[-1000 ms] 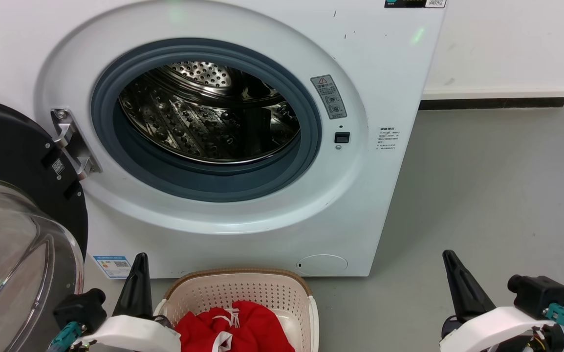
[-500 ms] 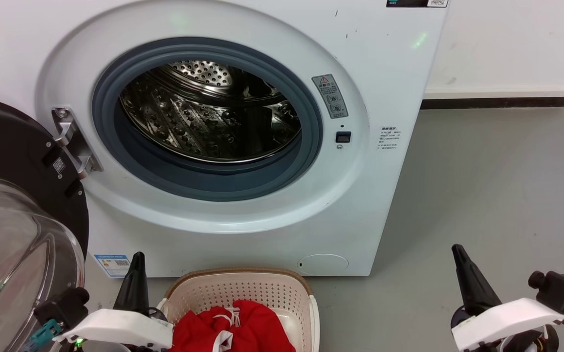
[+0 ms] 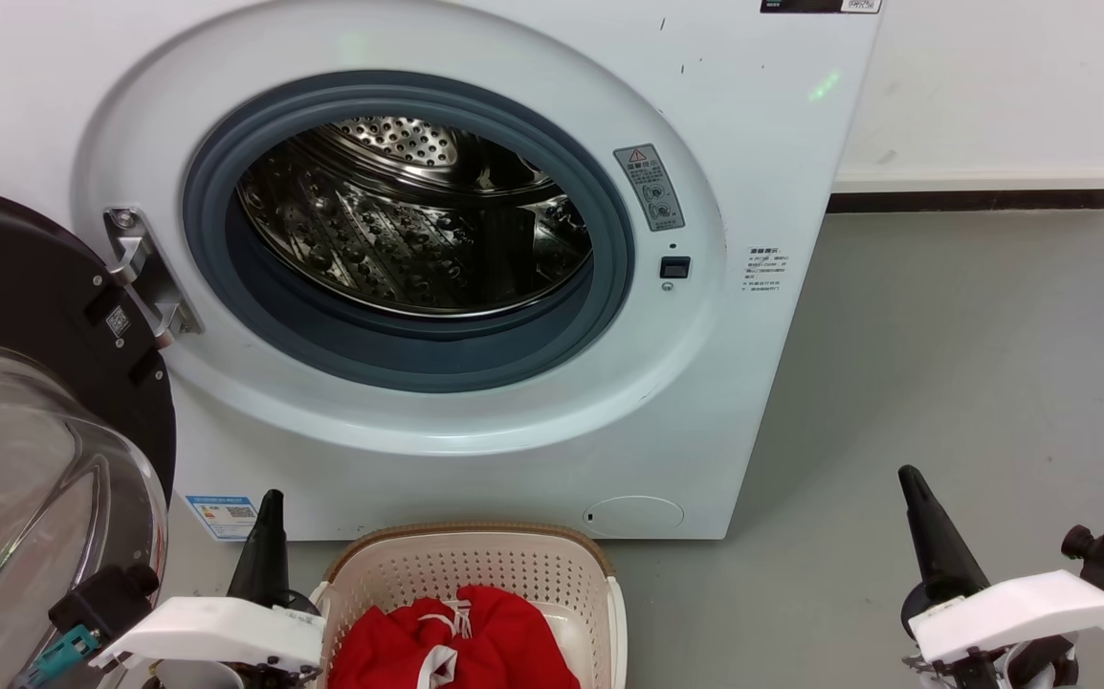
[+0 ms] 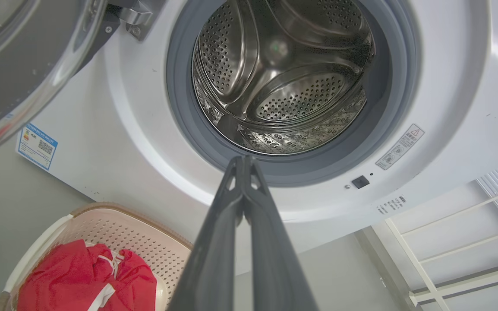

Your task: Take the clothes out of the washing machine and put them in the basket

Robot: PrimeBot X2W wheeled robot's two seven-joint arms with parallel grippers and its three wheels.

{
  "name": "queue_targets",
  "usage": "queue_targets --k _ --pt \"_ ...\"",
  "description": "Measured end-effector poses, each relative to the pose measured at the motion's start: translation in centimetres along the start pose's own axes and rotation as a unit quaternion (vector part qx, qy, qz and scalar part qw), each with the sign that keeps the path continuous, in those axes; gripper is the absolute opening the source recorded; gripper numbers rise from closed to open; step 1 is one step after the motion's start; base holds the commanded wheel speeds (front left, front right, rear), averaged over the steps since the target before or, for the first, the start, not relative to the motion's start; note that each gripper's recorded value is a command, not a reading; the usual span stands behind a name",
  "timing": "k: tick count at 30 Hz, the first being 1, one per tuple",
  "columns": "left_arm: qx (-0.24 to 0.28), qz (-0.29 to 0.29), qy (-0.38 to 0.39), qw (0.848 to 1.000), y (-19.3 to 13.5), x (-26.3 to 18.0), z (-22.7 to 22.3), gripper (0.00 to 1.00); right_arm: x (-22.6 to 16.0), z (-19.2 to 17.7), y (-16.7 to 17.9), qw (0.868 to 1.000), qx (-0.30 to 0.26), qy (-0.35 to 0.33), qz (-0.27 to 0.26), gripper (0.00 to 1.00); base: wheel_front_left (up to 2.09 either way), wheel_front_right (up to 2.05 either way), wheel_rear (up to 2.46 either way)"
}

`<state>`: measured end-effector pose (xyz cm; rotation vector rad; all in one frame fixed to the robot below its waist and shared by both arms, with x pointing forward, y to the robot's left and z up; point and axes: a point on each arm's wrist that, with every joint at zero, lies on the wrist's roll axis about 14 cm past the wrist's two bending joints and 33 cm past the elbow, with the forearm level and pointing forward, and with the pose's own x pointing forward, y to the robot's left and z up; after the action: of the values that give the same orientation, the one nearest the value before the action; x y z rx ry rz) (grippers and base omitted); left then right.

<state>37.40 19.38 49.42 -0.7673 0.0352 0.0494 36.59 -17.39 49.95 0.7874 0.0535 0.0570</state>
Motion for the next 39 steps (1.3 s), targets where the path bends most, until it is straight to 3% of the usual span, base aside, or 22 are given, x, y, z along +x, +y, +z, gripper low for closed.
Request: queue_targets --k 19,39 --pt "-0.121 0.004 0.006 0.993 0.2 0.4 0.1 0.0 0.5 0.6 -0.6 0.993 0.117 -0.008 -0.009 0.0 0.0 0.0 0.0" --pt "-0.226 -0.002 0.01 0.974 0.1 0.8 0.3 0.0 1.0 1.3 -1.1 0.975 0.219 -0.019 -0.012 0.0 0.0 0.0 0.0"
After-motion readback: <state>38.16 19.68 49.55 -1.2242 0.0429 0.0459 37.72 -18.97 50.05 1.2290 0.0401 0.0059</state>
